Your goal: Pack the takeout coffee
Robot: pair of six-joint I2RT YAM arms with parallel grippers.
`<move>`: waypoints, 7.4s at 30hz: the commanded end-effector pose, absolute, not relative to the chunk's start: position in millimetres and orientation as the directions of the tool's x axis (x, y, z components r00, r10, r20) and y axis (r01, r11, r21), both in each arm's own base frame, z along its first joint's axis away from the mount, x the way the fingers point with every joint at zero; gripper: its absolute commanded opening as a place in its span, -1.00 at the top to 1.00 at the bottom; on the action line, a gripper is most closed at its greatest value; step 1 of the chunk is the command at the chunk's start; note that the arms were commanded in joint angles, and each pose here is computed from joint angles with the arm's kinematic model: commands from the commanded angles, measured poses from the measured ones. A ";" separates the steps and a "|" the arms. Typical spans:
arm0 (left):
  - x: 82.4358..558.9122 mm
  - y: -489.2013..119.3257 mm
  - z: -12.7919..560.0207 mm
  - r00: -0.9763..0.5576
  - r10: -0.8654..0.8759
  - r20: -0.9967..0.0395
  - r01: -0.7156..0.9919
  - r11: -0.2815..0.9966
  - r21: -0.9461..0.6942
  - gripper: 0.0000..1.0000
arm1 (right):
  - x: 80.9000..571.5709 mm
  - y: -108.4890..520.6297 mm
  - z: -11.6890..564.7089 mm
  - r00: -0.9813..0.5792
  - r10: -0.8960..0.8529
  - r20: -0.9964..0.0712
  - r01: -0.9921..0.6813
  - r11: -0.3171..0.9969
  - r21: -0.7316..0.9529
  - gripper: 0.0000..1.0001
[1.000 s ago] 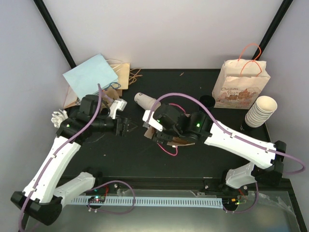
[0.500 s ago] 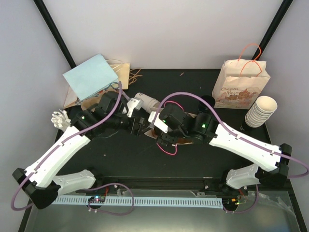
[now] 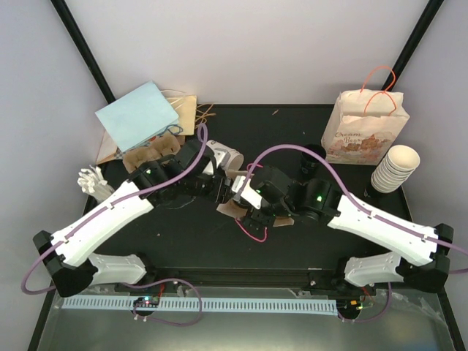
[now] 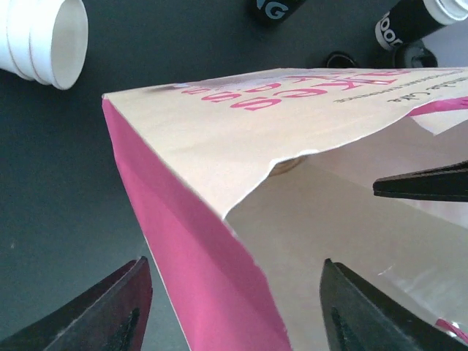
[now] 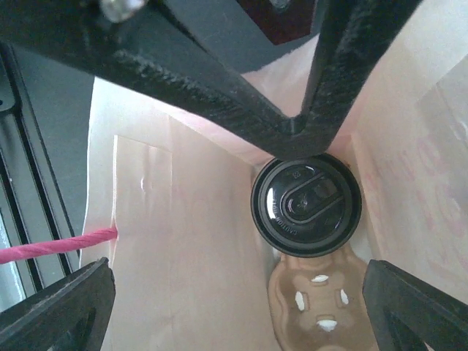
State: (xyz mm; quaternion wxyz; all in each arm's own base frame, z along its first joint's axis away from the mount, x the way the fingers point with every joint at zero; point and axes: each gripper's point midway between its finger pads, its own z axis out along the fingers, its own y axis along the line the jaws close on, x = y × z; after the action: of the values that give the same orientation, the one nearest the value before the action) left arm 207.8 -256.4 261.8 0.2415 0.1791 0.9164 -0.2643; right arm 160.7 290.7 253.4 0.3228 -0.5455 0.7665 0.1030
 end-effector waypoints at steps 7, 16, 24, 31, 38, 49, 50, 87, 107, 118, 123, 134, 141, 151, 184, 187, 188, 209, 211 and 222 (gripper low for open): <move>205.9 -247.5 262.9 -0.807 0.100 -0.582 0.375 0.848 -0.375 0.27 | 140.3 294.0 261.8 -0.207 -0.710 -0.673 -0.917 0.380 -0.119 -0.94; 201.1 -240.1 263.5 -0.778 0.105 -0.620 0.392 0.852 -0.348 0.97 | 120.0 295.5 276.3 -0.213 -0.673 -0.708 -0.938 0.344 -0.045 -0.96; 183.6 -240.1 253.0 -0.748 0.121 -0.653 0.447 0.818 -0.361 0.97 | 90.0 283.9 291.8 -0.202 -0.593 -0.779 -0.965 0.258 0.053 -0.96; 160.8 -243.5 243.5 -0.724 0.145 -0.675 0.511 0.770 -0.383 0.97 | 67.9 278.6 287.5 -0.206 -0.575 -0.791 -0.976 0.178 0.125 -0.94; 151.3 -237.2 249.6 -0.700 0.115 -0.704 0.527 0.749 -0.402 0.97 | 55.6 278.5 328.2 -0.174 -0.476 -0.862 -0.984 0.108 0.139 -0.95; 149.3 -223.4 248.4 -0.695 0.064 -0.716 0.503 0.755 -0.421 0.97 | 72.3 259.9 378.8 -0.144 -0.345 -0.927 -0.973 0.222 0.068 -1.00; 149.3 -223.4 249.3 -0.694 0.060 -0.717 0.503 0.753 -0.424 0.97 | 81.6 256.6 380.3 -0.159 -0.335 -0.929 -0.958 0.280 0.063 -1.00; 207.3 -204.2 305.8 -0.847 0.022 -0.531 0.326 0.811 -0.487 0.97 | 259.8 188.1 380.4 -0.285 -0.417 -0.863 -0.173 0.908 -0.381 -1.00; 239.1 -143.4 289.1 -0.916 -0.070 -0.395 0.172 0.822 -0.543 0.97 | 281.5 188.3 353.8 -0.350 -0.500 -0.792 -0.155 0.865 -0.477 -1.00; 261.7 -106.2 289.6 -0.911 -0.143 -0.388 0.101 0.834 -0.542 0.97 | 266.7 189.8 338.8 -0.311 -0.539 -0.783 -0.283 0.839 -0.465 -1.00; 276.9 -88.8 290.0 -0.897 -0.194 -0.398 0.057 0.840 -0.539 0.97 | 256.4 198.5 329.4 -0.304 -0.561 -0.770 -0.387 0.811 -0.439 -1.00; 293.8 -31.5 278.0 -0.869 -0.320 -0.379 -0.117 0.875 -0.469 0.97 | 250.4 199.6 320.3 -0.288 -0.575 -0.765 -0.429 0.792 -0.434 -1.00; 301.3 -13.4 284.9 -0.829 -0.395 -0.396 -0.176 0.856 -0.486 0.91 | 248.1 202.1 316.3 -0.281 -0.582 -0.763 -0.452 0.782 -0.430 -1.00; 330.9 -7.9 294.6 -0.788 -0.466 -0.402 -0.171 0.793 -0.585 0.90 | 244.0 201.4 307.8 -0.297 -0.584 -0.756 -0.471 0.778 -0.416 -1.00; 302.4 -37.9 357.9 -0.704 -0.442 -0.555 0.043 0.754 -0.655 -0.77 | 206.4 204.1 320.2 -0.080 -0.453 -0.888 -0.606 0.730 -0.318 -1.00; 293.6 -46.6 377.3 -0.682 -0.435 -0.589 0.093 0.747 -0.659 -0.96 | 206.6 203.4 315.5 -0.074 -0.468 -0.881 -0.605 0.723 -0.333 -1.00; 290.9 -49.3 384.1 -0.670 -0.433 -0.602 0.109 0.746 -0.657 -0.97 | 204.9 204.6 314.1 -0.064 -0.472 -0.879 -0.615 0.712 -0.337 -1.00; 228.9 -133.5 453.9 -0.566 -0.365 -0.739 0.427 0.638 -0.641 -0.98 | 191.7 205.1 309.7 0.065 -0.457 -0.887 -0.637 0.665 -0.389 -1.00; 229.2 -133.3 455.3 -0.562 -0.363 -0.743 0.429 0.640 -0.637 -0.98 | 190.6 204.1 307.0 0.073 -0.477 -0.876 -0.624 0.663 -0.413 -1.00; 234.6 -126.3 462.5 -0.531 -0.352 -0.771 0.414 0.685 -0.599 -0.98 | 178.5 203.1 282.1 0.143 -0.547 -0.825 -0.588 0.623 -0.516 -1.00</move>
State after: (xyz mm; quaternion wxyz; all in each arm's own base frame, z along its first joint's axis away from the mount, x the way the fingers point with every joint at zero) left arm 237.2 -130.8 443.7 0.4551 0.0118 0.7907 -0.4094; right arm 174.5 210.9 275.3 0.5963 -0.4506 0.6634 0.0354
